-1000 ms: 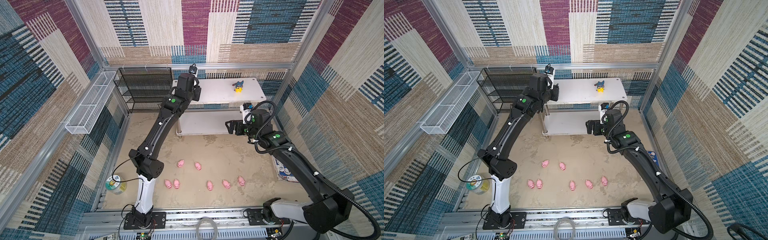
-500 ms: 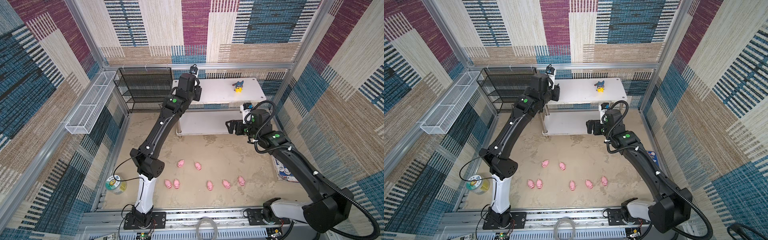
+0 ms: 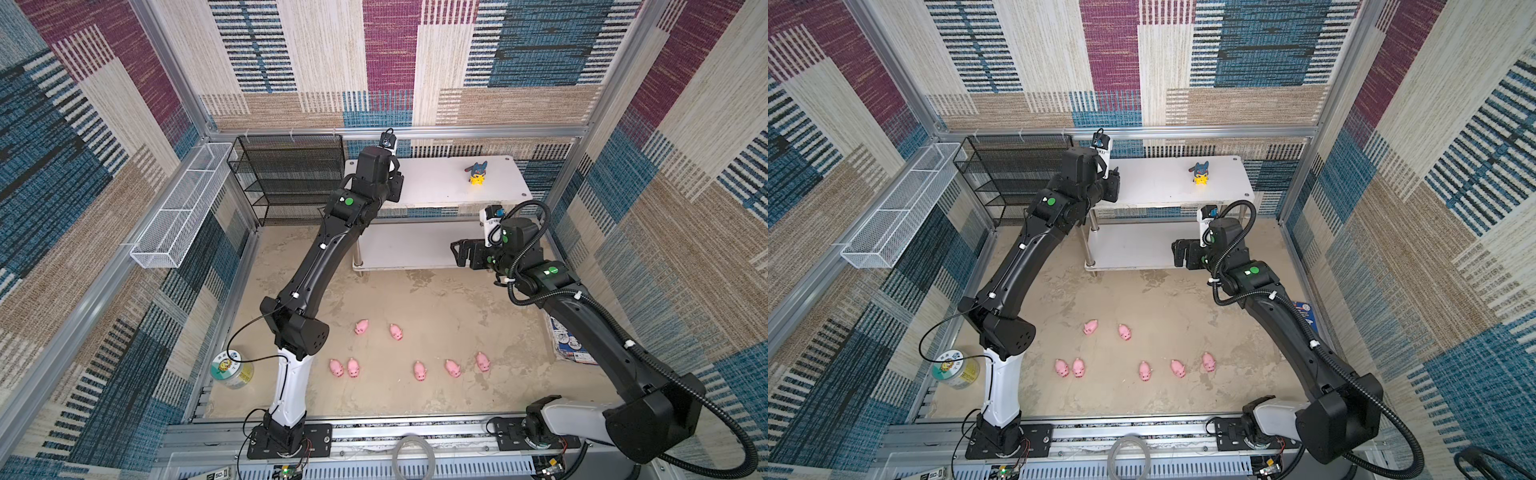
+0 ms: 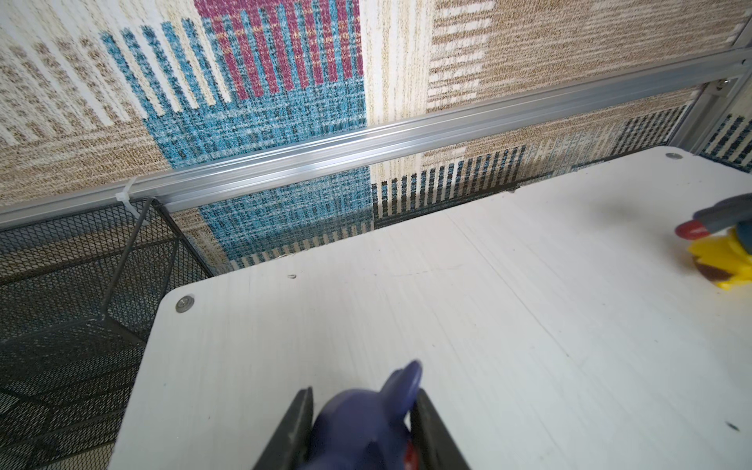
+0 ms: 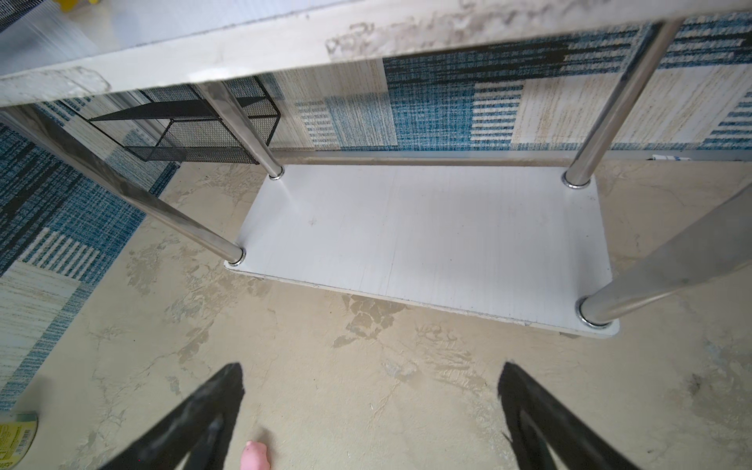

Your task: Place and organize the plastic toys onto the shelf

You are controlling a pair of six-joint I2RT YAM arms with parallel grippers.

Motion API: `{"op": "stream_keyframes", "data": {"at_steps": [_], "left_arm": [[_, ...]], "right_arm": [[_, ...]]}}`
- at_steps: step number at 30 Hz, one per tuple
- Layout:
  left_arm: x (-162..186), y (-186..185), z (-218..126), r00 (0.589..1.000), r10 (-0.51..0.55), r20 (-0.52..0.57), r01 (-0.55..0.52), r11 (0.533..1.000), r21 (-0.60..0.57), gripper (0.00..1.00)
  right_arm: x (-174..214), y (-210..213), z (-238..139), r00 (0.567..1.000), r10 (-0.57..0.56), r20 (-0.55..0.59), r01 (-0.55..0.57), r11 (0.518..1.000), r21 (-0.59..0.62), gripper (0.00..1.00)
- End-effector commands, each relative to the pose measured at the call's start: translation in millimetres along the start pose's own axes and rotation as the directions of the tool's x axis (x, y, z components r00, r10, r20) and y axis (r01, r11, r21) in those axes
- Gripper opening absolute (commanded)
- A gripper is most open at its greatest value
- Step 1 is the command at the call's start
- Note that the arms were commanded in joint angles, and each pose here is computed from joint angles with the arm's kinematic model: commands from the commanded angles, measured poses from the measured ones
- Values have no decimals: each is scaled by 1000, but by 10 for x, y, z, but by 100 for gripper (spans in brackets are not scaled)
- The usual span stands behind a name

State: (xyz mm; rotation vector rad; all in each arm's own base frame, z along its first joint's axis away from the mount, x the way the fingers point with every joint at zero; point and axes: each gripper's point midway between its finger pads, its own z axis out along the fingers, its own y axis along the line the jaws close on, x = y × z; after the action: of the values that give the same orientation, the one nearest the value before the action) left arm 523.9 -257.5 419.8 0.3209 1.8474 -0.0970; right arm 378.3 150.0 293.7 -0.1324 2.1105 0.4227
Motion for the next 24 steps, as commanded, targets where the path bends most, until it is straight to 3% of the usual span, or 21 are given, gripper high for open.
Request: {"op": "stream_keyframes", "data": {"at_steps": [1,24], "left_arm": [[-64,28,-6,1000,9,24,-9,1000,-11,26],[-41,36,-5,1000,20,17,-20,1000,-14,33]], "right_arm": [[-105,18,-13,999,-2,37,2,1000,-5,100],[-94,19,16,1000,7,31,-7,1000,-7,100]]}}
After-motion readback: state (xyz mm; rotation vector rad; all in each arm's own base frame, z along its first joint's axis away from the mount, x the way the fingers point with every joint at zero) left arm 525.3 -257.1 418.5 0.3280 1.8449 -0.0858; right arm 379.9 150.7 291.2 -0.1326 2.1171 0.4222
